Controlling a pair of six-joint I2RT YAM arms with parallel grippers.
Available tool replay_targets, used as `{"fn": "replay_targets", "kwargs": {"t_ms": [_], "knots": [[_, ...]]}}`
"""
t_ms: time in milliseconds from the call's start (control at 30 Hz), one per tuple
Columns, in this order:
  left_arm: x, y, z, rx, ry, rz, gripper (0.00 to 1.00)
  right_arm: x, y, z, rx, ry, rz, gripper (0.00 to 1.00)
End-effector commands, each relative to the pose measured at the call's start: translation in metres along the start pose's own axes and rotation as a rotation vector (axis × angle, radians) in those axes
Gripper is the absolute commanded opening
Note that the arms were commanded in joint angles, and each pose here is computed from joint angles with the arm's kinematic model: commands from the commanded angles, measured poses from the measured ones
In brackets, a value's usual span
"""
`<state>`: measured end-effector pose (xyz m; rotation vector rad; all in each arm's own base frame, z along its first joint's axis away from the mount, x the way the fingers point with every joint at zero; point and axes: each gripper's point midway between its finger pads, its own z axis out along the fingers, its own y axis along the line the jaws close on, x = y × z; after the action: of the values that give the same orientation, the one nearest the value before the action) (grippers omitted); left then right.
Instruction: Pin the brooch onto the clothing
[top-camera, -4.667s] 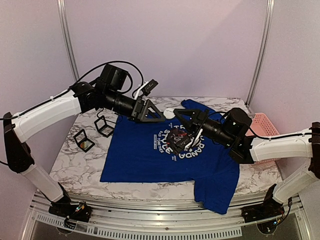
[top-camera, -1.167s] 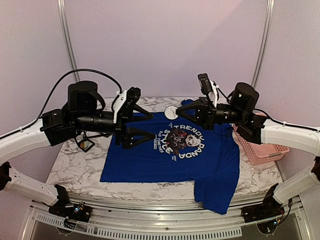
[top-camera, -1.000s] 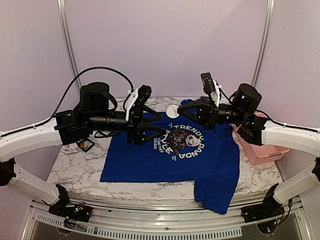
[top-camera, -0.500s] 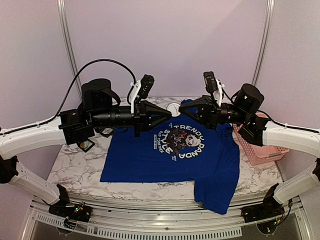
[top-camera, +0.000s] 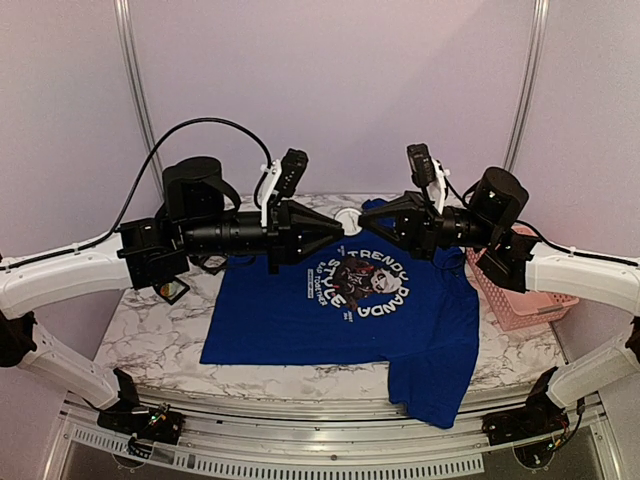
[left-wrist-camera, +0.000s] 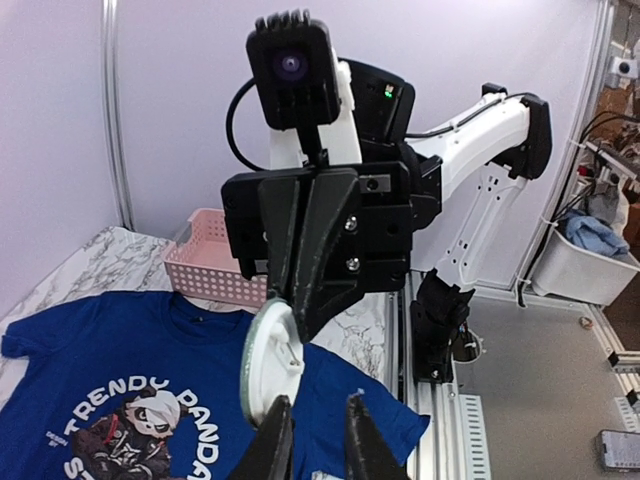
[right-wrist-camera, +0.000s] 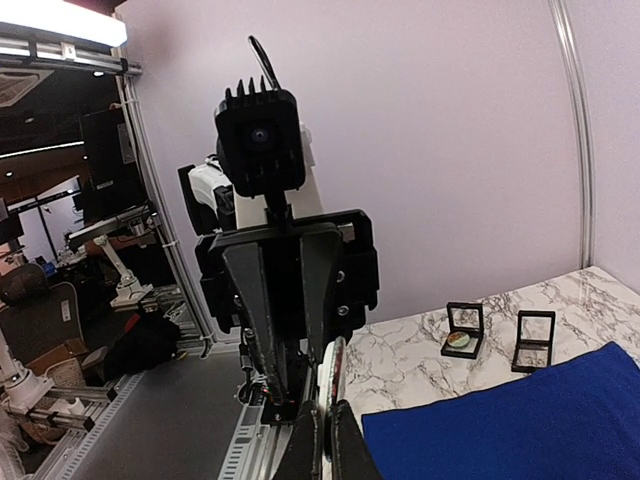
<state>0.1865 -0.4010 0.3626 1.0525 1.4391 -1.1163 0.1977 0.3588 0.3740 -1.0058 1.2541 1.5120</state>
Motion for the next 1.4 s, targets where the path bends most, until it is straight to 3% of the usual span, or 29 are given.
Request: {"fn": "replay_targets", "kwargs": {"t_ms": [0, 133, 500, 833, 1033, 1133, 1267, 1367], "knots": [[-0.005, 0.006, -0.014, 0.029, -0.002, 0.072, 0.26, -0.005, 0.018, -0.006, -0.035, 0.011, -0.049, 0.0], [0.002, -0.011, -0.016, 0.136, 0.004, 0.141, 0.41, -0.006, 0.023, -0.007, -0.054, 0.023, -0.075, 0.0], [0.0, -0.019, -0.005, 0.128, -0.012, 0.161, 0.43, -0.007, 0.027, -0.003, -0.099, 0.019, -0.085, 0.0], [-0.002, -0.016, 0.004, 0.088, -0.015, 0.104, 0.29, -0.002, 0.022, 0.0, -0.103, 0.032, -0.063, 0.0], [0.004, -0.018, 0.006, 0.091, -0.004, 0.096, 0.0, -0.003, 0.022, -0.001, -0.099, 0.029, -0.063, 0.0], [0.001, -0.018, 0.004, 0.086, -0.011, 0.099, 0.0, -0.001, 0.017, 0.0, -0.076, 0.038, -0.053, 0.0], [-0.001, -0.014, 0.003, 0.058, -0.013, 0.111, 0.0, 0.007, 0.003, 0.001, -0.005, 0.077, -0.034, 0.3], [-0.002, -0.012, 0.002, 0.038, -0.015, 0.123, 0.0, 0.011, 0.004, 0.004, -0.007, 0.094, -0.039, 0.37]]}}
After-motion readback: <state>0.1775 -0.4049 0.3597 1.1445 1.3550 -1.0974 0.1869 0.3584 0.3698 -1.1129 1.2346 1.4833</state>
